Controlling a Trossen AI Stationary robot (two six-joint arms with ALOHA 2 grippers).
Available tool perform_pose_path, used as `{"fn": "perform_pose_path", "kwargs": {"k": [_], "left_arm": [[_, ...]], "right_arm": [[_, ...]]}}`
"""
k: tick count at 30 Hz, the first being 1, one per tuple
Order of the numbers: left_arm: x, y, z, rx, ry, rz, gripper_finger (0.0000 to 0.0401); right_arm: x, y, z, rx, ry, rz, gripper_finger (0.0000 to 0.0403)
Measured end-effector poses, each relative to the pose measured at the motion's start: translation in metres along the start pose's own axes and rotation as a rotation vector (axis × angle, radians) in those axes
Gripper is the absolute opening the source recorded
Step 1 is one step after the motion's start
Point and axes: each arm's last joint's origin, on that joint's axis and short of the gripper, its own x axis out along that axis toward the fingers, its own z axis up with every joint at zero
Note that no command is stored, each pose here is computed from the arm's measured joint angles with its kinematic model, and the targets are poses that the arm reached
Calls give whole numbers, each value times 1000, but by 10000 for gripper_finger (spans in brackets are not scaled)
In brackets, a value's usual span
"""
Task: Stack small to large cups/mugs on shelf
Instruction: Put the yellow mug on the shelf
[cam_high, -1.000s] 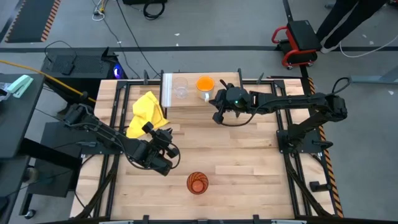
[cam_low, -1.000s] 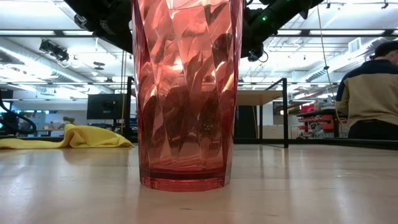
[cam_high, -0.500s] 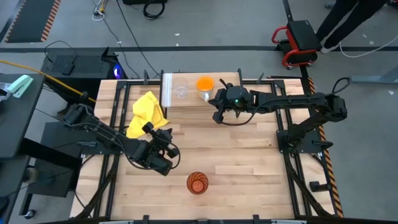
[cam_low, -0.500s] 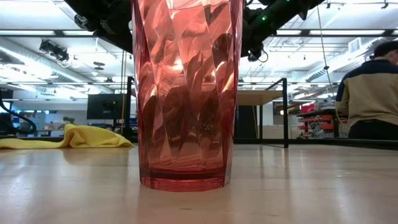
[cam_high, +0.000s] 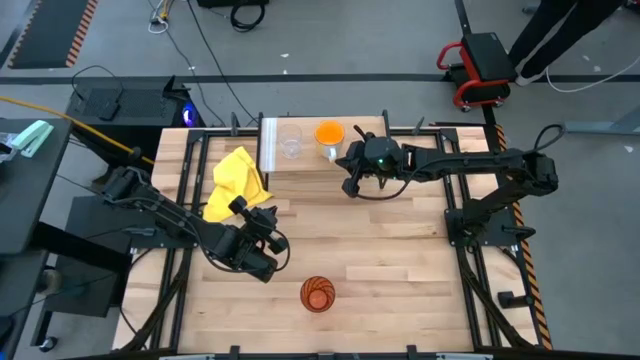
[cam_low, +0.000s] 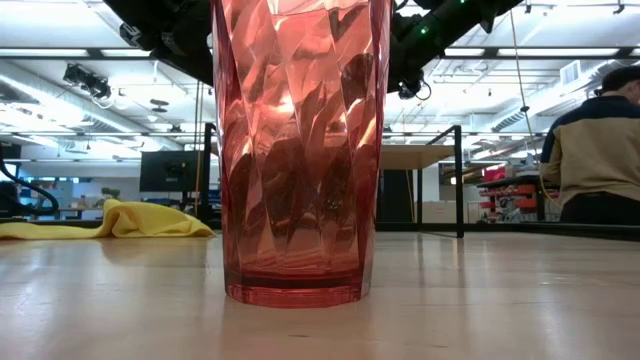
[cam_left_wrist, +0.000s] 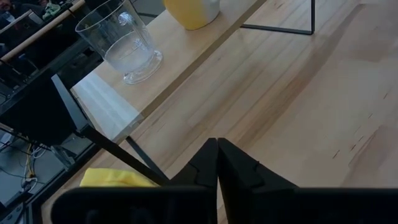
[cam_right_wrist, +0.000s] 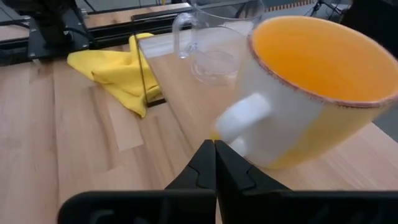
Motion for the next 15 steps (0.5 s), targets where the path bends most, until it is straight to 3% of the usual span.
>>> {"fn": "perform_pose_path", "kwargs": {"k": [6, 11, 15], "left_arm": [[0, 0, 0, 0, 0, 0, 11], [0, 0, 0, -18, 0, 0, 27], [3, 1, 1, -25, 3, 9, 33]], "right_arm": [[-5, 17, -3, -54, 18, 29, 2], [-7, 18, -12, -91, 98, -75, 1], [-6, 14, -10, -73, 73, -97, 1]]}}
